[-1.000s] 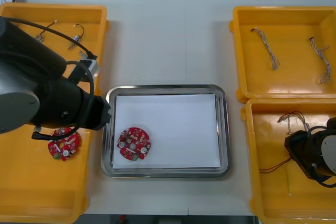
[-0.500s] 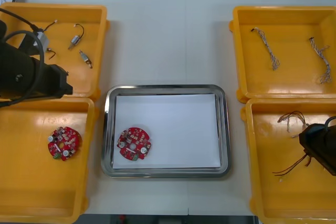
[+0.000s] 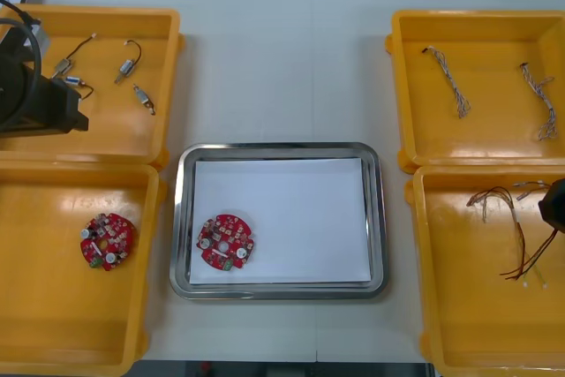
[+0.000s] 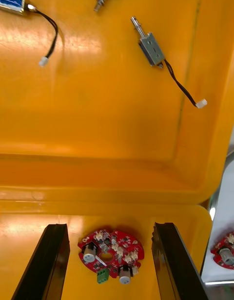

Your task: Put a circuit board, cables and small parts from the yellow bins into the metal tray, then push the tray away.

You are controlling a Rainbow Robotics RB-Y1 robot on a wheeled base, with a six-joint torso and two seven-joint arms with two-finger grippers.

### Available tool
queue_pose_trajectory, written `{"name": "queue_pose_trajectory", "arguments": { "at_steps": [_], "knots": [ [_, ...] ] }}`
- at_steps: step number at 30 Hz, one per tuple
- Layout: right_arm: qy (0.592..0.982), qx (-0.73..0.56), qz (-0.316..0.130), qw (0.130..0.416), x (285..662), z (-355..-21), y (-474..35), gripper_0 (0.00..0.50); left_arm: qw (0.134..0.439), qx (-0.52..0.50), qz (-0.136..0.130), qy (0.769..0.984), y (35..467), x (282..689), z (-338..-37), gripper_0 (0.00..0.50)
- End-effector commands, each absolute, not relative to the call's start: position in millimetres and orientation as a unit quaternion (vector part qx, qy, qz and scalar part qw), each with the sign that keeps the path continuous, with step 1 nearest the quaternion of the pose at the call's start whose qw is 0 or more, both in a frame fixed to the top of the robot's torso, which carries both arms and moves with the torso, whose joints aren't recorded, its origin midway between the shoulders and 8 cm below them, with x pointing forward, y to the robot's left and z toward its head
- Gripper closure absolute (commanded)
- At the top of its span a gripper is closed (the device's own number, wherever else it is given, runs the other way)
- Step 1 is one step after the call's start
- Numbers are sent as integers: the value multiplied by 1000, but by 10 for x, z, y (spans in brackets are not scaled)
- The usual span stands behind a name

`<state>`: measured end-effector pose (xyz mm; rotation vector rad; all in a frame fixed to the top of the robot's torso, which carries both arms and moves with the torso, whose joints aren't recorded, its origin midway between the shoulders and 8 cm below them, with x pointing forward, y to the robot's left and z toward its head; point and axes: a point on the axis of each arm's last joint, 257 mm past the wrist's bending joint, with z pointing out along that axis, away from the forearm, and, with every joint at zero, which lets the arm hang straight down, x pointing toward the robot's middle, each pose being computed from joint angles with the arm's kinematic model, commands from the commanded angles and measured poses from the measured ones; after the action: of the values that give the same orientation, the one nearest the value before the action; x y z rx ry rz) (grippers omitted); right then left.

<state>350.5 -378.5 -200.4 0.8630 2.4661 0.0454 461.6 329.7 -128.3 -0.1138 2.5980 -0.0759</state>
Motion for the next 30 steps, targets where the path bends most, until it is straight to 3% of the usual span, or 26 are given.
{"name": "queue_pose_trajectory", "arguments": {
  "at_steps": [1, 6, 15, 30],
  "knots": [
    [916, 251, 2, 313, 3651, -1531, -3869, 500, 311, -50, -14, 949, 3496, 4896, -922, 0],
    [926, 204, -2, 318, 3691, -1416, -3822, 500, 325, -48, -14, 944, 3522, 5039, -900, 0],
    [940, 102, -17, 324, 3727, -1224, -3717, 500, 339, -34, 23, 940, 3534, 5198, -885, 0],
    [939, -99, -39, 326, 3837, -1002, -3298, 500, 349, 0, 26, 937, 3453, 5457, -1059, 0]
  ]
}}
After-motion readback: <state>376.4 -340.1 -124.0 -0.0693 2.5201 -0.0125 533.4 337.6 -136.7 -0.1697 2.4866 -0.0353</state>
